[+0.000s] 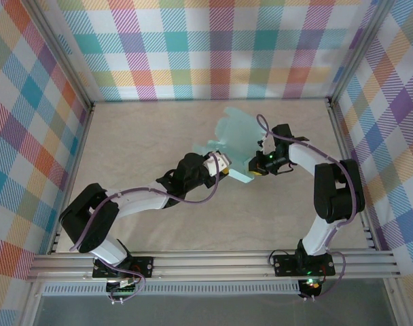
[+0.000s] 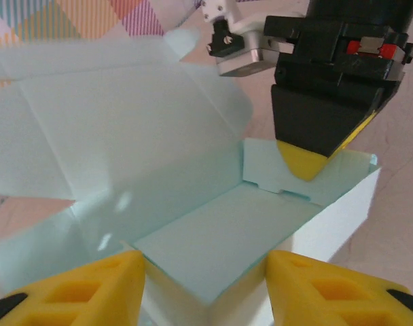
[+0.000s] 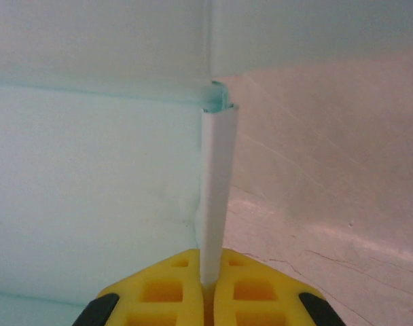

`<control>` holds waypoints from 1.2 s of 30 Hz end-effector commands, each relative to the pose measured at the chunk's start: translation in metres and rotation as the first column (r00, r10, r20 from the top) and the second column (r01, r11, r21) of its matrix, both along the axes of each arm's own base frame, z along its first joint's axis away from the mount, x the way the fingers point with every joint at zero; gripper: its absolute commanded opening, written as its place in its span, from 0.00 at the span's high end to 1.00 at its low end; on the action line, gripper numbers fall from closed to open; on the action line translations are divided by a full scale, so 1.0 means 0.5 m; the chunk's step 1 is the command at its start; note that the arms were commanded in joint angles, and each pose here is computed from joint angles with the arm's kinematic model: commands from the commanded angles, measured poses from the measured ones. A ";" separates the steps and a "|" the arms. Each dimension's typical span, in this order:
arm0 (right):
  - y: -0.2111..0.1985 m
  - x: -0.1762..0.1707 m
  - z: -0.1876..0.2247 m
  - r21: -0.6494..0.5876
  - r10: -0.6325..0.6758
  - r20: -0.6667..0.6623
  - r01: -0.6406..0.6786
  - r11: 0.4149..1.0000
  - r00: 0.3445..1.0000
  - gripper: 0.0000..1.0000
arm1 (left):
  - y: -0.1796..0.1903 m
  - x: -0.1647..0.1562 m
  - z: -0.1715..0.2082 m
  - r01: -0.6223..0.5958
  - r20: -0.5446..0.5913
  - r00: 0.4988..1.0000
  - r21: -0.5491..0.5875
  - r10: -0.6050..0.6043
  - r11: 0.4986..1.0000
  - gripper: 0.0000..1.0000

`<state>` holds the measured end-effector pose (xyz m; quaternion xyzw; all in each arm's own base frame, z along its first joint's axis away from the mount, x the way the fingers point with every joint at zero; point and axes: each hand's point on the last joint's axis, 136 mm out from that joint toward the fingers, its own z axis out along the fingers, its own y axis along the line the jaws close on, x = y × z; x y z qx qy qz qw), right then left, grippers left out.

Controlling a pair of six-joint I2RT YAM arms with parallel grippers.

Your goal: Fold the paper box

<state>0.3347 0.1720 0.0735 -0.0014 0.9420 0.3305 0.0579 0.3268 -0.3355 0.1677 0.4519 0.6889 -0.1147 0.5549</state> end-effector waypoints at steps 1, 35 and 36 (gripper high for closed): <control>0.034 -0.022 0.042 0.068 0.097 0.053 -0.101 0.993 0.994 0.94 | -0.002 -0.015 0.003 0.052 -0.041 0.998 -0.024 -0.053 0.998 0.54; 0.029 -0.009 0.055 0.043 0.100 0.076 -0.104 0.994 0.992 0.94 | 0.007 -0.046 0.032 0.132 -0.091 0.986 -0.070 -0.138 0.989 0.57; 0.026 -0.009 0.053 0.036 0.096 0.075 -0.099 0.994 0.993 0.94 | 0.009 -0.043 0.039 0.120 -0.086 0.988 -0.081 -0.127 0.989 0.53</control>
